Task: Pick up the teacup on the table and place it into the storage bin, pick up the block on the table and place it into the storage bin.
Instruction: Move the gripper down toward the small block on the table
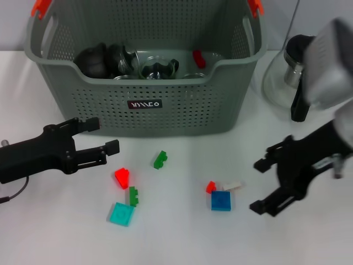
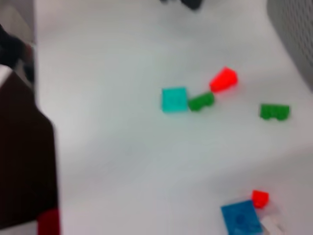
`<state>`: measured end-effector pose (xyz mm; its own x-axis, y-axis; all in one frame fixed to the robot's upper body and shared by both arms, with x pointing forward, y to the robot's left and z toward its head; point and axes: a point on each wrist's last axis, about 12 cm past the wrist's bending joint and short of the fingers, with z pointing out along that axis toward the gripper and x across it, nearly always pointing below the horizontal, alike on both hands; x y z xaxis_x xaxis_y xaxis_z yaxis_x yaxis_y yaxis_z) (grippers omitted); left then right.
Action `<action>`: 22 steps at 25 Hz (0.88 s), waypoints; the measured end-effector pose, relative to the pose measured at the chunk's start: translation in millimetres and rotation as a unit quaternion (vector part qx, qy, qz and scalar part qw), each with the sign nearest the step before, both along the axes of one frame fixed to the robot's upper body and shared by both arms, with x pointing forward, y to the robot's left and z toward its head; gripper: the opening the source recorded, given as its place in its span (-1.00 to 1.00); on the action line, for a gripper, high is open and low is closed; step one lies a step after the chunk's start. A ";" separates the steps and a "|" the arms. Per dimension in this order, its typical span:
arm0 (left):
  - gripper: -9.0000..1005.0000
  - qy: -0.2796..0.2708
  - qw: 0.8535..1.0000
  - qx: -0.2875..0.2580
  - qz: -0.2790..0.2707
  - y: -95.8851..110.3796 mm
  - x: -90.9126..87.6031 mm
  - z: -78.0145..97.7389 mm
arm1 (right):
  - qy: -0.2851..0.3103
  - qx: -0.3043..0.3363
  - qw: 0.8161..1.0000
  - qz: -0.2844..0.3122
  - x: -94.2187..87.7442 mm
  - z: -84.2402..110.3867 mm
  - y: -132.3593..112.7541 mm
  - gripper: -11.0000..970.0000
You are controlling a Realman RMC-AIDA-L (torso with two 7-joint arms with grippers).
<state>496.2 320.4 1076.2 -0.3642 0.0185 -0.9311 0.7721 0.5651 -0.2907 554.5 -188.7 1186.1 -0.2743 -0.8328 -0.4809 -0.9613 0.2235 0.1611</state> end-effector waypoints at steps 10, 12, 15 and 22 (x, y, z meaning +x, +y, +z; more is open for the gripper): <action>0.75 0.004 1.000 -0.004 0.002 -0.1 -1.2 -1.6 | -0.041 -0.071 0.997 0.006 22.2 -43.6 30.4 0.95; 0.75 0.004 1.000 -0.004 0.002 -0.3 -1.3 -1.8 | -0.046 -0.089 0.995 0.007 26.7 -48.1 31.1 0.95; 0.75 0.004 1.000 -0.005 0.002 -0.8 -0.6 -1.5 | -0.051 -0.107 0.993 0.012 30.5 -52.2 34.2 0.95; 0.75 0.004 1.000 -0.007 0.000 -2.0 -0.2 -1.9 | -0.079 -0.136 0.987 0.046 32.4 -57.1 49.0 0.95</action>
<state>496.0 318.4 1074.3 -0.3719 0.0060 -0.9283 0.7691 0.5619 -0.3045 586.8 -139.7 1129.0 -0.1303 -0.9546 -0.2679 -0.9879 0.1479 -0.0467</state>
